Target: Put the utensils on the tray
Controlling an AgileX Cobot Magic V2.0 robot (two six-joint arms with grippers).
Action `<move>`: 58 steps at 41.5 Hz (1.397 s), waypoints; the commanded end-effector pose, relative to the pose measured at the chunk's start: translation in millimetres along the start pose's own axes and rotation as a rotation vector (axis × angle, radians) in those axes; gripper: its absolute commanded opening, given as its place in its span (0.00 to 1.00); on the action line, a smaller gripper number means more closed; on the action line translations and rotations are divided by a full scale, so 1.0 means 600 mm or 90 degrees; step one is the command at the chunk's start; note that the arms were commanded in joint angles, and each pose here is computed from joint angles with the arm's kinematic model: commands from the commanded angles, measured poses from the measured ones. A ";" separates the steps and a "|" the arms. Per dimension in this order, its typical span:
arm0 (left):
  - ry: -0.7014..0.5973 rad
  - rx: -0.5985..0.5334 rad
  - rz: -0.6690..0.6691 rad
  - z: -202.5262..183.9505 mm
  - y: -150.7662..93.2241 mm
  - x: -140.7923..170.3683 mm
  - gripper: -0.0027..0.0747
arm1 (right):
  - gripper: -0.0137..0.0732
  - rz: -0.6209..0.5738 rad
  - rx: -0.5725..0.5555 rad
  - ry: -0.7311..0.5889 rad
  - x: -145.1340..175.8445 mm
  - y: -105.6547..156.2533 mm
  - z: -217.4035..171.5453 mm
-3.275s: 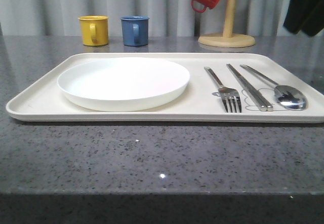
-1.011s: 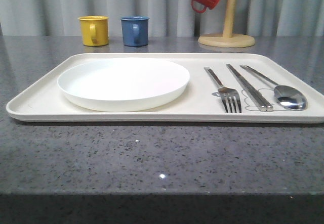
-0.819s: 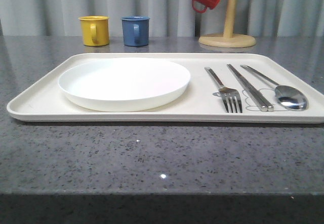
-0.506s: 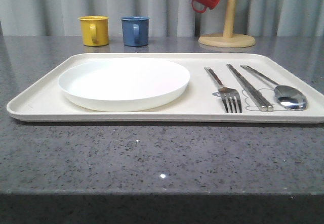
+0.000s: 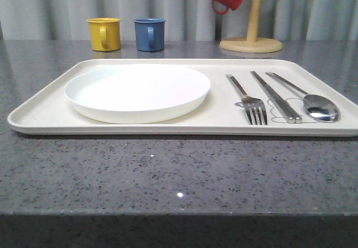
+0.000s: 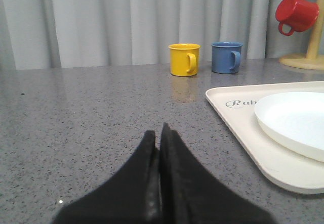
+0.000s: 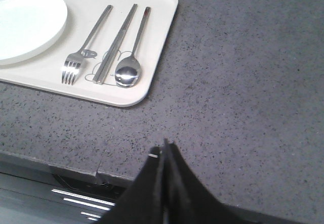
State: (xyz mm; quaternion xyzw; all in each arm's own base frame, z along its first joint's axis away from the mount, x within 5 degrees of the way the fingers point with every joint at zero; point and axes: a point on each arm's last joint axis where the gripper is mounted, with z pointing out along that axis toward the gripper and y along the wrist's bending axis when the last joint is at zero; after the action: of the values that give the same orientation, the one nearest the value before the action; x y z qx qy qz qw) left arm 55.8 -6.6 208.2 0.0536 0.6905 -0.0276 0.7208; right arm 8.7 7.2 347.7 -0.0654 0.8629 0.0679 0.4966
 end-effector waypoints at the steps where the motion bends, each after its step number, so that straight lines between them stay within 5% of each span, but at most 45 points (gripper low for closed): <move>1: -0.054 -0.007 -0.012 -0.002 0.001 -0.004 0.01 | 0.08 0.002 0.000 -0.047 -0.019 0.001 -0.003; 30: -0.054 -0.007 -0.012 -0.002 0.001 -0.004 0.01 | 0.08 0.003 0.002 -0.047 -0.019 0.001 -0.003; 43: -0.054 -0.007 -0.012 -0.002 0.001 -0.004 0.01 | 0.08 -0.003 0.095 -0.289 0.047 -0.021 0.079; 58: -0.054 -0.007 -0.012 -0.002 0.001 -0.004 0.01 | 0.08 0.008 0.110 -0.367 0.151 -0.035 0.166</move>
State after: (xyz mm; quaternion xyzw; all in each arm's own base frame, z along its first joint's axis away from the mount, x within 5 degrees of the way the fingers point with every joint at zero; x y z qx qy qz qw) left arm 55.8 -6.6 208.2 0.0528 0.6905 -0.0285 0.7208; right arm 52.2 1.9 209.7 -0.0046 0.7452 0.0164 0.6666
